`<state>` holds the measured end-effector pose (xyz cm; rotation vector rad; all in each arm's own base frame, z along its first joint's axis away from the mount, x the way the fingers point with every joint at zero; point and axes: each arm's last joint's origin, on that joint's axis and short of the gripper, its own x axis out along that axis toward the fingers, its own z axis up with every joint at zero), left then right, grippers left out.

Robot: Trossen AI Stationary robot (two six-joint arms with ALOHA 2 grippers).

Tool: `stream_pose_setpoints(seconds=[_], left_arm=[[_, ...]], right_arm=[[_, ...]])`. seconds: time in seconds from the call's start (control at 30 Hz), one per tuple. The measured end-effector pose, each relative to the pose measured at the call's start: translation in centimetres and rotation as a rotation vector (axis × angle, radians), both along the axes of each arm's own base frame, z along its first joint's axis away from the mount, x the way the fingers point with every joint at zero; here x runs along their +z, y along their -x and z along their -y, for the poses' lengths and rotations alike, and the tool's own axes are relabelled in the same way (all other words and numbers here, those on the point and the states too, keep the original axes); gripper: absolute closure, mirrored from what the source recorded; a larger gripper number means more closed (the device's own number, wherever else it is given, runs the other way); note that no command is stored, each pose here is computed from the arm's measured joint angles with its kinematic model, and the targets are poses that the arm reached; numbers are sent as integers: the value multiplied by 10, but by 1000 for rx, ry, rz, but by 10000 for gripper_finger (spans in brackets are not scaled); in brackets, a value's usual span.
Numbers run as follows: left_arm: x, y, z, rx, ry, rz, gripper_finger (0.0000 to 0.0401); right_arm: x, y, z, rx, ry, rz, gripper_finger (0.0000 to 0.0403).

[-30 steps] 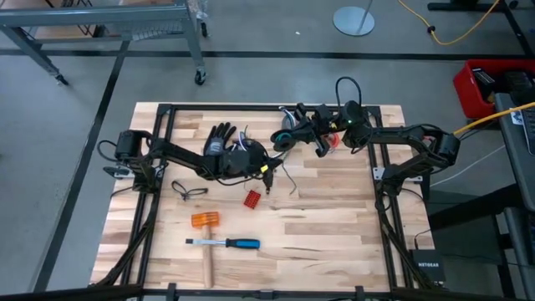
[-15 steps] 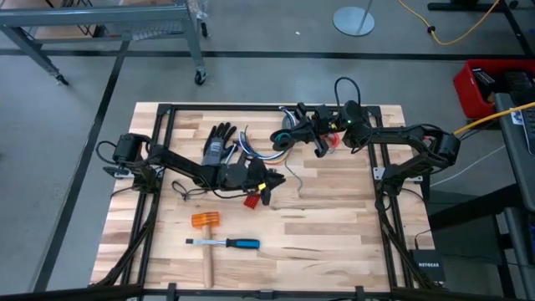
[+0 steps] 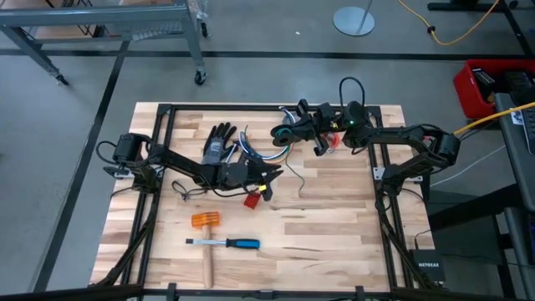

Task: Coil cords
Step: Coil the green wire into the black spool

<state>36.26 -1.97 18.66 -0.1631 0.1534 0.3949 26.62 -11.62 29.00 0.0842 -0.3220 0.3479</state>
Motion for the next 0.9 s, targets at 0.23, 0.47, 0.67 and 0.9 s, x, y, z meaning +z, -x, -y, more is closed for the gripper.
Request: stream_pose_setpoints(seconds=[0.23,0.47,0.67,0.9], left_arm=[[0,0,-6,71,-14,0,307],[0,0,-6,71,-10,2,299],[0,0,-7,74,-8,2,302],[0,0,-8,78,-8,2,312]], right_arm=[[2,-7,-18,1,57,57,402],[3,-9,-22,-50,65,84,402],[5,-9,-22,-67,62,100,402],[6,-11,-29,-75,52,121,402]])
